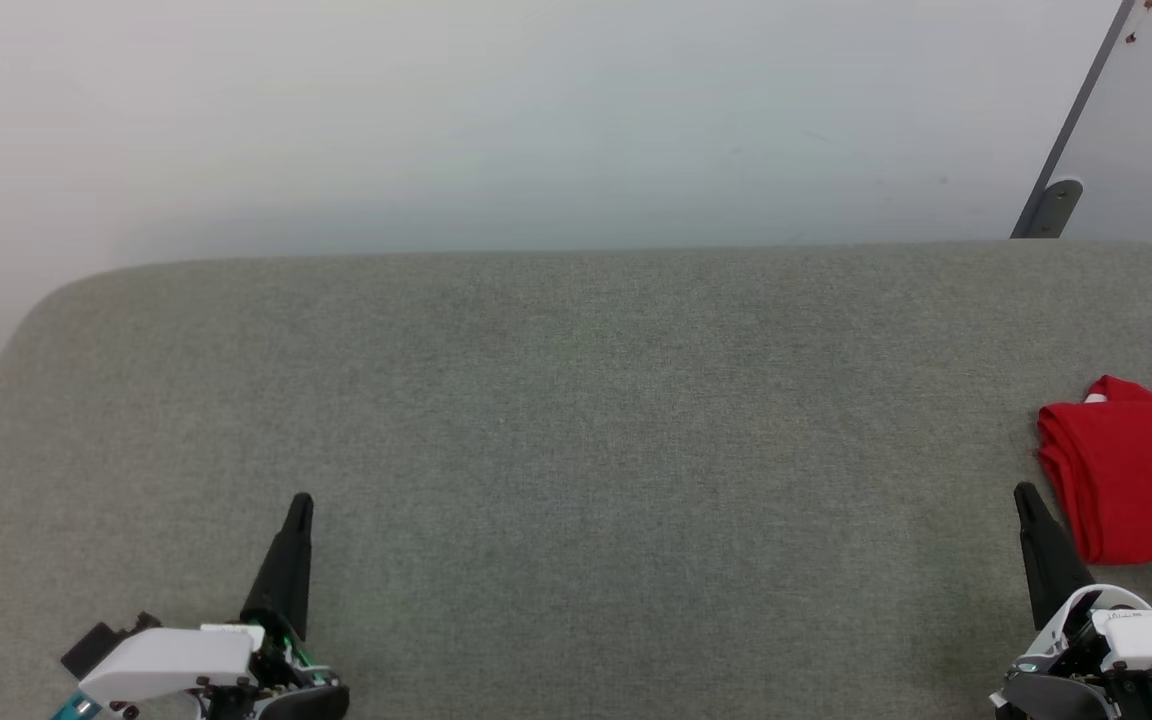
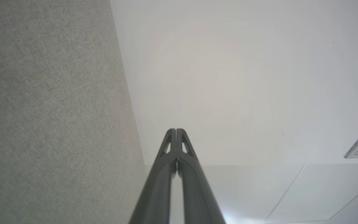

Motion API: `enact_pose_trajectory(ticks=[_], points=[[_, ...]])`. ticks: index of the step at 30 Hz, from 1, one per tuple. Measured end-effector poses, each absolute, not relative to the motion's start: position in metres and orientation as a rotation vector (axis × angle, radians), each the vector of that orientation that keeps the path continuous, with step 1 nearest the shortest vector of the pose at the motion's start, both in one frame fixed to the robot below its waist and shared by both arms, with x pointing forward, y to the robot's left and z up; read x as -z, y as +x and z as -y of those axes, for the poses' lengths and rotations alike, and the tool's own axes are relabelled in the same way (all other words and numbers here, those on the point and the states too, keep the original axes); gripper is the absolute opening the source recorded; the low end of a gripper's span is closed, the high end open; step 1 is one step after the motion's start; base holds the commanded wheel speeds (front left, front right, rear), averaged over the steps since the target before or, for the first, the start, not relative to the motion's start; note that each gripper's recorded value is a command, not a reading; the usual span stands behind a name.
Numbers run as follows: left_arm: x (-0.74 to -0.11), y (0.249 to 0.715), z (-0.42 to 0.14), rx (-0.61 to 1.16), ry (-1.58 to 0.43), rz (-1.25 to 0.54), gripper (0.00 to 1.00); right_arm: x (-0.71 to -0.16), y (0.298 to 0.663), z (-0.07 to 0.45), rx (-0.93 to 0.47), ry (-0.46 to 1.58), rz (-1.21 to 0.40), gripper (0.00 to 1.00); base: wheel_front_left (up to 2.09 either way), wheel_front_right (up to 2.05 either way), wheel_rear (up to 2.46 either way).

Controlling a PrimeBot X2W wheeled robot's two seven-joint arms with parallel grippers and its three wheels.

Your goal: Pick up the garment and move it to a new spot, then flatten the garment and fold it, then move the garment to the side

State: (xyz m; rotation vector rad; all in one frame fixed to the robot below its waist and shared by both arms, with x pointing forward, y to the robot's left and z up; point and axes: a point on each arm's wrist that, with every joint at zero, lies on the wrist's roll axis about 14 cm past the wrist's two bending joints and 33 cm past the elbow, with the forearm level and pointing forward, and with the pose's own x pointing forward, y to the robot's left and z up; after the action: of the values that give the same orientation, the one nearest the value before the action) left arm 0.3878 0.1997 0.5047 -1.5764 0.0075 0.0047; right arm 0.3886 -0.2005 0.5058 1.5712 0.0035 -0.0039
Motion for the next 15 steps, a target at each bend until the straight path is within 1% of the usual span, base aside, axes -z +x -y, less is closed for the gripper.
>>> enact_pose_trajectory(ticks=[15], points=[[-0.5046, 0.3878, -0.1998, -0.005, -1.576, -0.007, 0.0, -0.5058, 0.3886, 0.2005, 0.004, 1.571, -0.003, 0.0, 0.0, 0.0, 0.0]])
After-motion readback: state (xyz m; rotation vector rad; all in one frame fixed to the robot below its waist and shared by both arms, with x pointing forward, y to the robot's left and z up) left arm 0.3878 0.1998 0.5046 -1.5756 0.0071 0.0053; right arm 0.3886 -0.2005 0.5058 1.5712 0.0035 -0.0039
